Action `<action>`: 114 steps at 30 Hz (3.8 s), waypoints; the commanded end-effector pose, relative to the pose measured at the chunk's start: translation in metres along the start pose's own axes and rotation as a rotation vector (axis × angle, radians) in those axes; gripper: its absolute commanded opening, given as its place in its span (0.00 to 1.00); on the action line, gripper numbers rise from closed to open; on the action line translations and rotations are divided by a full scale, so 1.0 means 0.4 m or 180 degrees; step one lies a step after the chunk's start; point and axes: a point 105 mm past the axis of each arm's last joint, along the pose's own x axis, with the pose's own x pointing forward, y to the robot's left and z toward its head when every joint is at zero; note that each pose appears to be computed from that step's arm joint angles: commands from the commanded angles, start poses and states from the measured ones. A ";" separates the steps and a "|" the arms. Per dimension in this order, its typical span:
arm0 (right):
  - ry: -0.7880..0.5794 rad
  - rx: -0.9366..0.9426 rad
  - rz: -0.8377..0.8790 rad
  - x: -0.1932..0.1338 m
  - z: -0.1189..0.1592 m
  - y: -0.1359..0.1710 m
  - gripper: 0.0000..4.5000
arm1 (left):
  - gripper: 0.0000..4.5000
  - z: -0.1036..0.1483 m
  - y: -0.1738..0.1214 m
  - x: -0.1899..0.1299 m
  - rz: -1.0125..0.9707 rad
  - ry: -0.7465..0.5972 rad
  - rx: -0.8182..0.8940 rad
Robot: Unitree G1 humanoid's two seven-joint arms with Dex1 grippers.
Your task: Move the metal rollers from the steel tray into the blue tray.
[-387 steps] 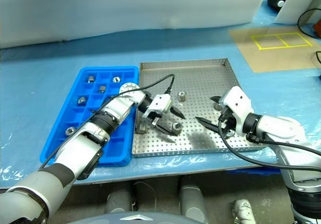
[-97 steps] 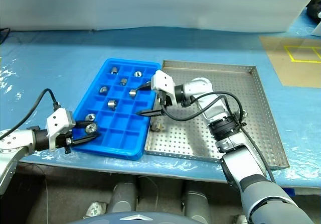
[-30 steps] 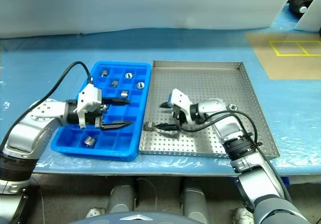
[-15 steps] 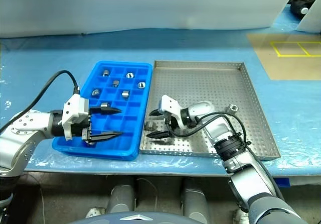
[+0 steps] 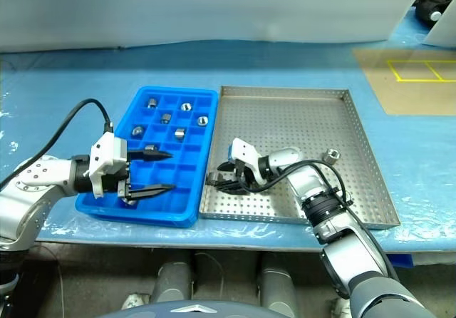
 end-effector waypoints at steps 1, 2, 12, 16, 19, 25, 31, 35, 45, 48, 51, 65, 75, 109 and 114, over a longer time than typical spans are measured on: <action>-0.0119 -0.0176 0.0026 -0.007 0.036 0.003 0.56 | 0.81 0.015 0.007 -0.003 0.0015 -0.0016 0.0122; -0.0124 -0.0179 0.0034 -0.008 0.036 0.004 0.52 | 0.81 0.015 0.008 -0.004 0.0014 -0.0013 0.0120; -0.0146 -0.0198 -0.0158 -0.017 0.048 -0.020 0.26 | 0.81 0.012 0.013 -0.005 0.0027 -0.0002 0.0115; -0.0189 -0.0261 -0.0204 -0.048 0.076 -0.036 0.26 | 0.81 0.019 0.020 -0.014 0.0077 -0.0012 0.0132; -0.0217 -0.0363 -0.0130 -0.085 0.113 -0.036 0.26 | 0.81 0.026 0.042 -0.035 0.0215 -0.0011 0.0154; -0.0183 -0.0653 -0.0018 -0.105 0.160 -0.031 0.26 | 0.81 0.020 0.072 -0.075 0.0407 0.0100 0.0188; -0.0504 -0.0866 0.0049 -0.047 0.251 -0.030 0.26 | 0.81 0.034 0.101 -0.126 0.0716 0.0141 0.0238; -0.0664 -0.0950 0.0151 0.008 0.292 -0.019 0.26 | 0.81 0.035 0.103 -0.166 0.0913 0.0195 0.0228; -0.0771 -0.0932 0.0261 0.109 0.307 -0.033 0.26 | 0.81 0.035 0.077 -0.211 0.1286 0.0238 0.0160; -0.0816 -0.0923 0.0361 0.121 0.310 -0.022 0.26 | 0.81 0.032 0.063 -0.213 0.1291 0.0255 0.0135; -0.0872 -0.0851 0.0470 0.140 0.314 -0.003 0.26 | 0.81 0.033 0.054 -0.211 0.1297 0.0257 0.0117; -0.0867 -0.0468 0.0486 0.171 0.294 0.004 0.64 | 0.81 0.030 0.049 -0.182 0.1200 0.0218 0.0064; -0.0828 -0.0455 0.0136 0.127 0.280 -0.036 0.86 | 0.81 0.034 0.067 -0.132 0.0982 0.0085 0.0079; 0.0045 0.0568 -0.3040 -0.517 -0.089 -0.121 0.86 | 0.81 0.132 0.133 0.314 -0.0892 -0.0892 0.0459; 0.0114 0.0640 -0.3023 -0.501 -0.121 -0.126 0.86 | 0.81 0.127 0.120 0.311 -0.0931 -0.0894 0.0456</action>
